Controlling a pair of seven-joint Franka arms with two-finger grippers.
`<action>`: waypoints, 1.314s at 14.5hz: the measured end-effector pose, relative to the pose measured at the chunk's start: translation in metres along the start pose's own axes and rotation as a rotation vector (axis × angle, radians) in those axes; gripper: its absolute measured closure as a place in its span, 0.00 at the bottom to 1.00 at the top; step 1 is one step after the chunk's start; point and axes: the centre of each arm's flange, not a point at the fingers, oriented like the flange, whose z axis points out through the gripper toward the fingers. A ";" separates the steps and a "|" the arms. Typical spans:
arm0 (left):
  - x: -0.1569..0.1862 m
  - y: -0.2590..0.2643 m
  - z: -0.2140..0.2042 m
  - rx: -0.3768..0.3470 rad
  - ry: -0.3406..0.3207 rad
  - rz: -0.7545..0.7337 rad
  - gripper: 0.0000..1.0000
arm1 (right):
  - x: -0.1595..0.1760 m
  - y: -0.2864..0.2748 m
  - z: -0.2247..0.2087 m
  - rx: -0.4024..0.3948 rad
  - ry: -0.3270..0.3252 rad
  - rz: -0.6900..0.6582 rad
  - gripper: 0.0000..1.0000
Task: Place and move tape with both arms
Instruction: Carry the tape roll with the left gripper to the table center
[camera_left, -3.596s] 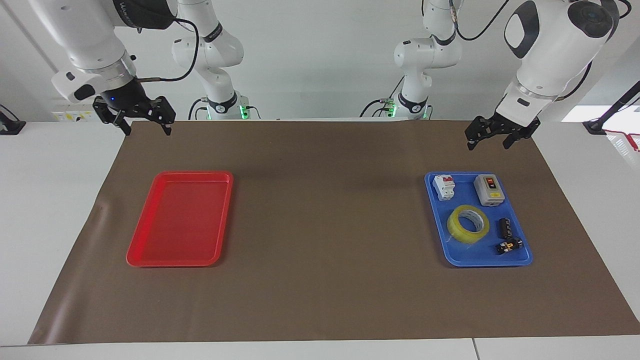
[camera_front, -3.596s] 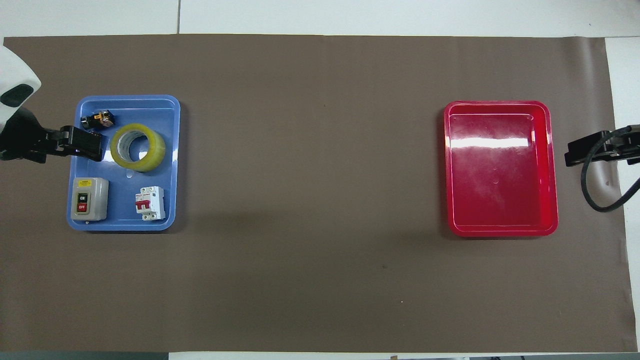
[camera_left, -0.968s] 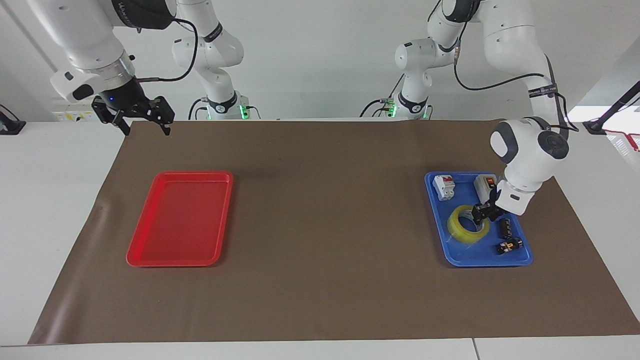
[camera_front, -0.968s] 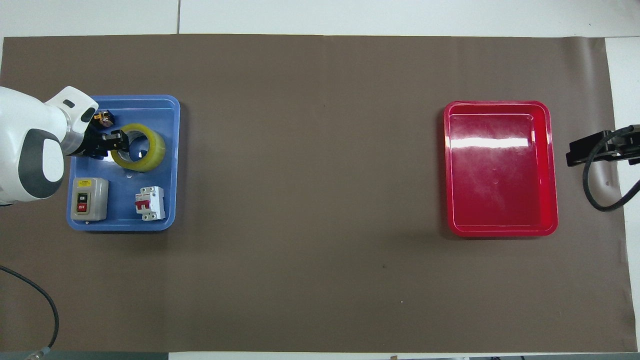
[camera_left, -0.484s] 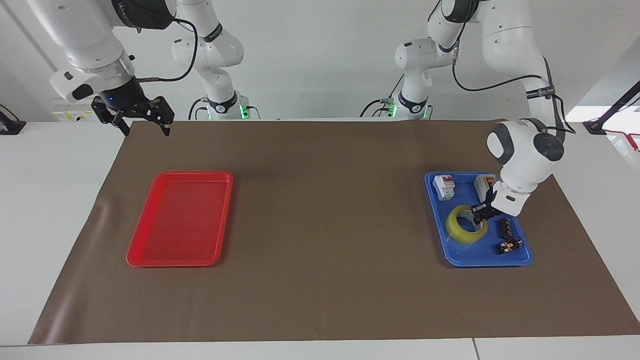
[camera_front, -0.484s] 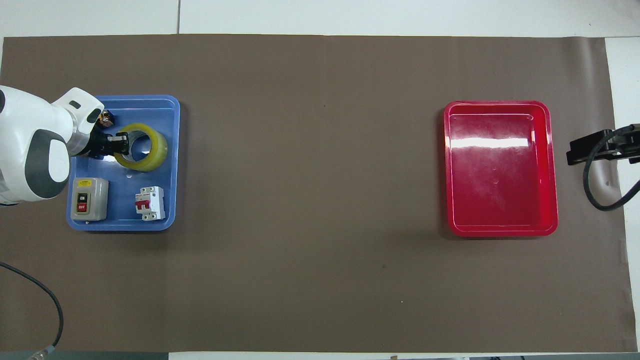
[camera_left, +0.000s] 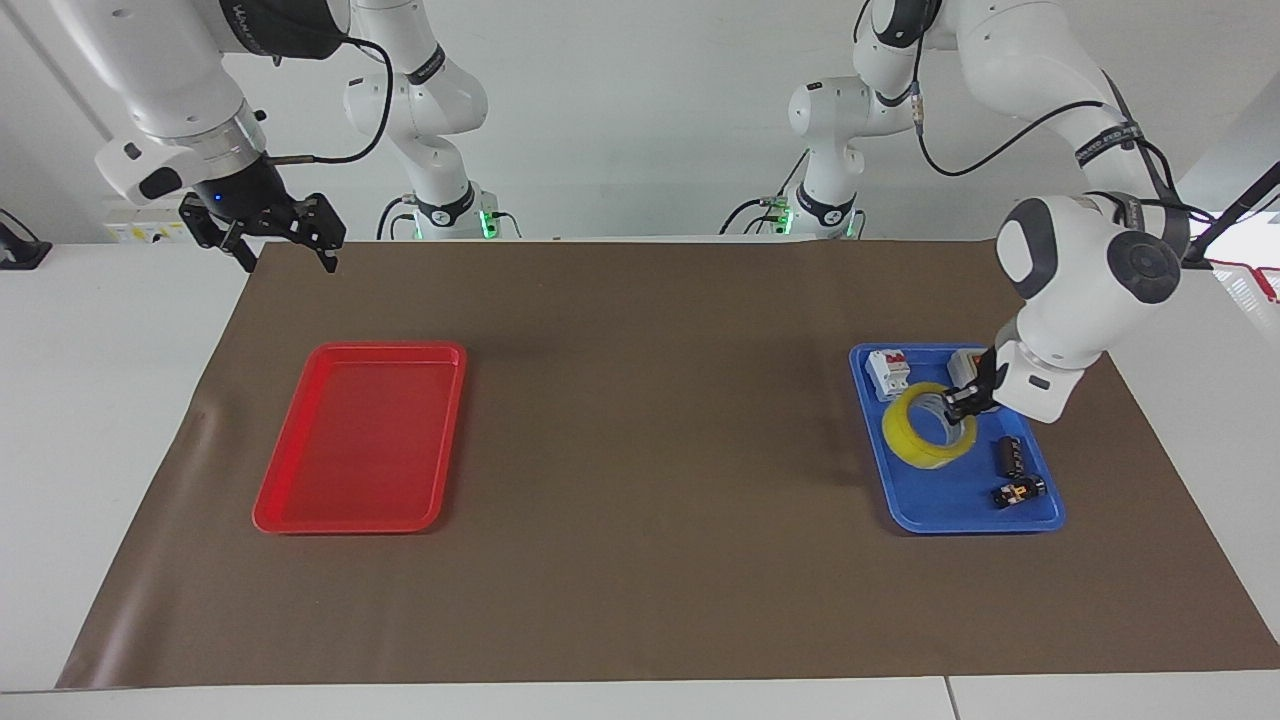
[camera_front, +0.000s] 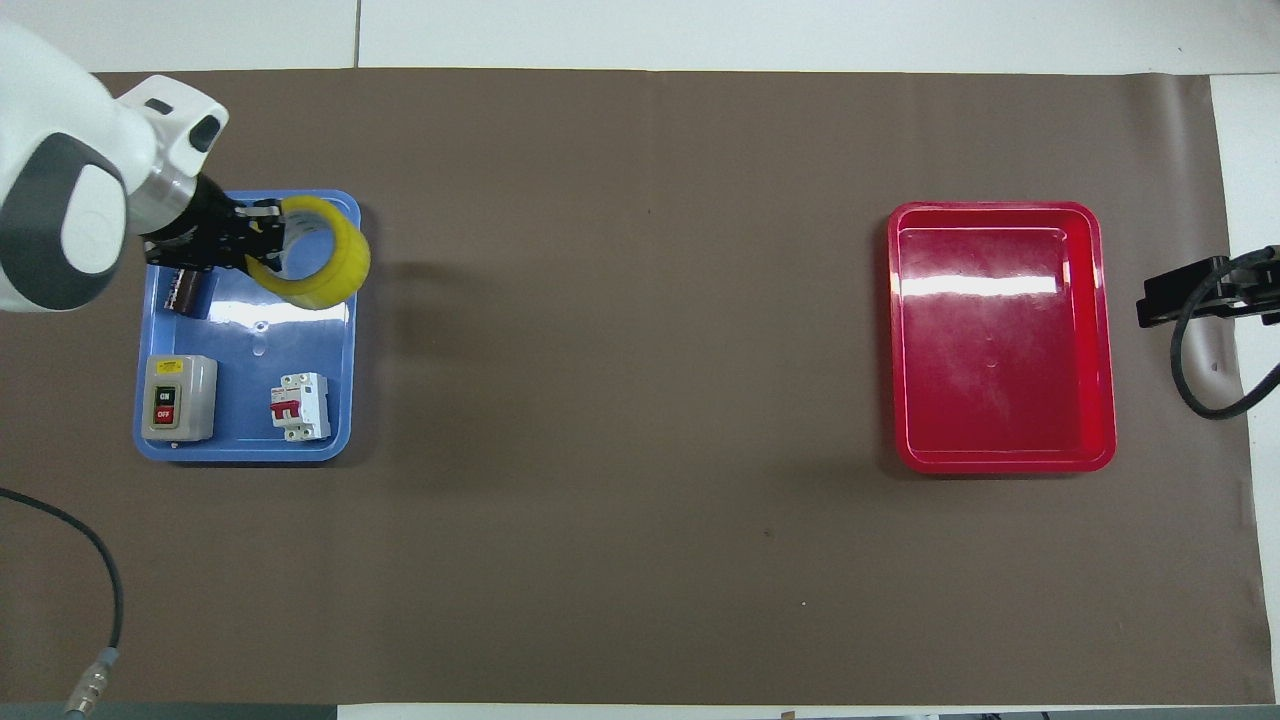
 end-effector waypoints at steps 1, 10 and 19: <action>-0.020 0.042 0.001 0.002 0.006 -0.018 0.80 | 0.000 0.000 0.000 0.000 0.001 0.000 0.00; -0.145 0.252 0.123 -0.010 0.028 -0.117 0.80 | 0.003 0.000 0.004 0.000 0.011 -0.001 0.00; -0.114 0.218 0.091 -0.010 0.065 -0.171 0.21 | 0.004 -0.001 0.007 0.007 0.014 -0.001 0.00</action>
